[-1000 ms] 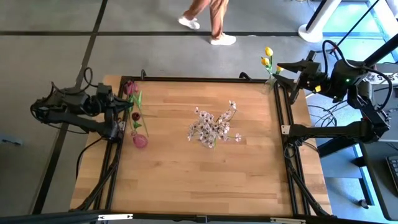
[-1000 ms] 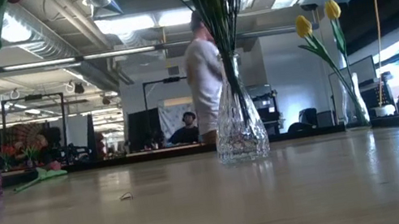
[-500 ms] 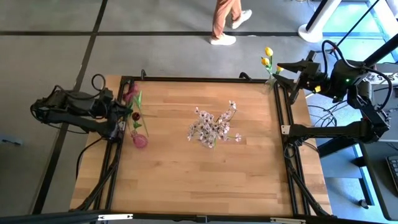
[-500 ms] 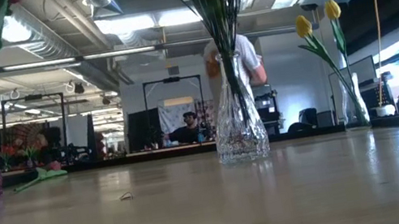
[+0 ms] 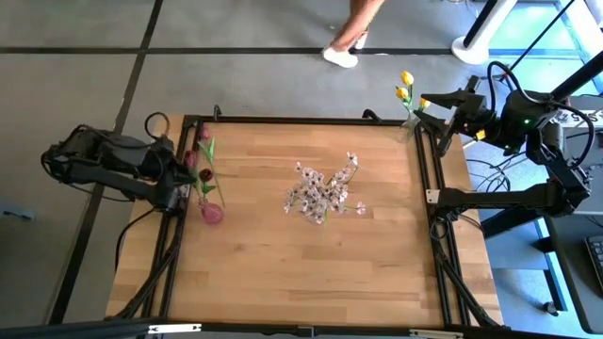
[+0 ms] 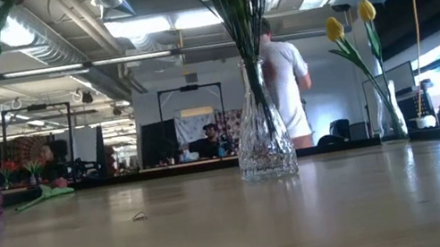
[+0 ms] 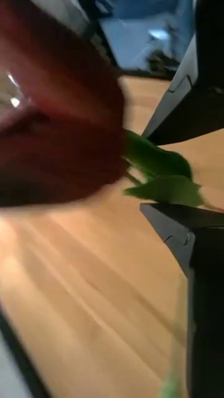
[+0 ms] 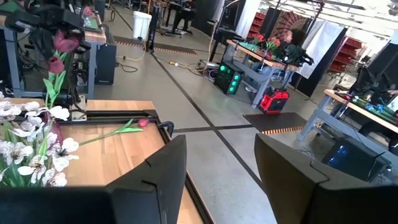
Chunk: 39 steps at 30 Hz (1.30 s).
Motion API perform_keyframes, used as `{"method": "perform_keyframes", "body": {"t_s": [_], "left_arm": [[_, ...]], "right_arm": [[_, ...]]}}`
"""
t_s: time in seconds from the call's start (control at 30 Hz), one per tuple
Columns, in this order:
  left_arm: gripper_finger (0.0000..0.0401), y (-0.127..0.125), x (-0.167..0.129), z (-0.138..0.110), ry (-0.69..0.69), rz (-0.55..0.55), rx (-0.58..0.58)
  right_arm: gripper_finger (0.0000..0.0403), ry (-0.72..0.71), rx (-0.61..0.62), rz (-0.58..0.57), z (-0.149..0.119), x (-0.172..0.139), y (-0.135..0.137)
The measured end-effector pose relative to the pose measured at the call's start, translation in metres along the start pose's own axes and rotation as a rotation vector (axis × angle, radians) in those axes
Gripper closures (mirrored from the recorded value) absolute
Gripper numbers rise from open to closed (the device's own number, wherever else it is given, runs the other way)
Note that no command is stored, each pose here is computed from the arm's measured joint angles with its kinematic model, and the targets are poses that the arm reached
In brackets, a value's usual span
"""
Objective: Sort flowers into vase by color
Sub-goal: Put the right red tulip into the violet vase, then put the red tulip into the violet vase
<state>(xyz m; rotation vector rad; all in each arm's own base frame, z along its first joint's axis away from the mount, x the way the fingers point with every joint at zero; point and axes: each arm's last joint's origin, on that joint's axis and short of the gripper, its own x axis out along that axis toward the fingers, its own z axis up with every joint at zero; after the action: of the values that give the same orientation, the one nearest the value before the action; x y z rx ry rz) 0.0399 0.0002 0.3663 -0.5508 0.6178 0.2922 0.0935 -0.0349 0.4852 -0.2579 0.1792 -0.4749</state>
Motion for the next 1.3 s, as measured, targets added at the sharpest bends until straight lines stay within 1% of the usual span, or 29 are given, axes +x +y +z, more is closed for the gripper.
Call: {"method": "perform_keyframes", "body": {"t_s": [0.1,0.2,0.37,0.53,0.63,0.73,0.8,0.83,0.9,0.97,1.0,1.13,1.23,1.3], "left_arm": [[0.0244,-0.001,-0.001,0.0,0.123,0.068,-0.011],[0.0244,-0.002,-0.001,0.0,0.211,0.115,-0.028],[0.0244,-0.005,-0.008,0.005,0.26,0.148,-0.041],[0.0245,-0.009,-0.033,0.016,0.208,0.041,-0.092],[0.025,-0.01,-0.041,0.018,0.224,-0.019,-0.14],[0.0256,-0.011,-0.049,0.021,0.214,-0.063,-0.146],[0.0259,-0.01,-0.055,0.025,0.14,-0.038,-0.146],[0.026,-0.009,-0.057,0.027,0.074,0.009,-0.142],[0.0263,-0.005,-0.059,0.033,-0.098,0.146,-0.138],[0.0265,-0.001,-0.061,0.038,-0.26,0.282,-0.181],[0.0266,0.0,-0.06,0.039,-0.316,0.333,-0.212],[0.0271,0.003,-0.048,0.04,-0.505,0.521,-0.315],[0.0272,0.005,-0.035,0.037,-0.615,0.61,-0.392],[0.0272,0.006,-0.024,0.034,-0.662,0.667,-0.425]], "right_arm": [[0.0214,0.0,0.0,0.0,0.0,0.0,0.0],[0.0214,0.0,0.0,0.0,0.0,0.0,0.0],[0.0214,0.001,-0.002,0.0,0.0,0.0,0.0],[0.0214,0.0,-0.004,0.0,0.0,0.0,0.0],[0.0214,0.001,-0.004,0.0,0.0,0.0,0.0],[0.0214,0.001,-0.004,0.0,0.0,0.0,0.0],[0.0214,0.002,-0.005,0.001,0.0,0.0,0.0],[0.0214,0.002,-0.005,0.001,0.0,0.0,0.0],[0.0214,0.002,-0.014,0.001,0.0,0.0,0.0],[0.0214,0.005,-0.026,-0.007,0.0,0.0,0.0],[0.0214,0.006,-0.027,-0.01,0.0,0.0,0.0],[0.0214,0.019,-0.032,-0.013,-0.001,0.005,0.001],[0.0214,0.035,-0.052,-0.008,-0.001,0.011,0.002],[0.0214,0.047,-0.059,-0.004,-0.001,0.016,0.003]]}}
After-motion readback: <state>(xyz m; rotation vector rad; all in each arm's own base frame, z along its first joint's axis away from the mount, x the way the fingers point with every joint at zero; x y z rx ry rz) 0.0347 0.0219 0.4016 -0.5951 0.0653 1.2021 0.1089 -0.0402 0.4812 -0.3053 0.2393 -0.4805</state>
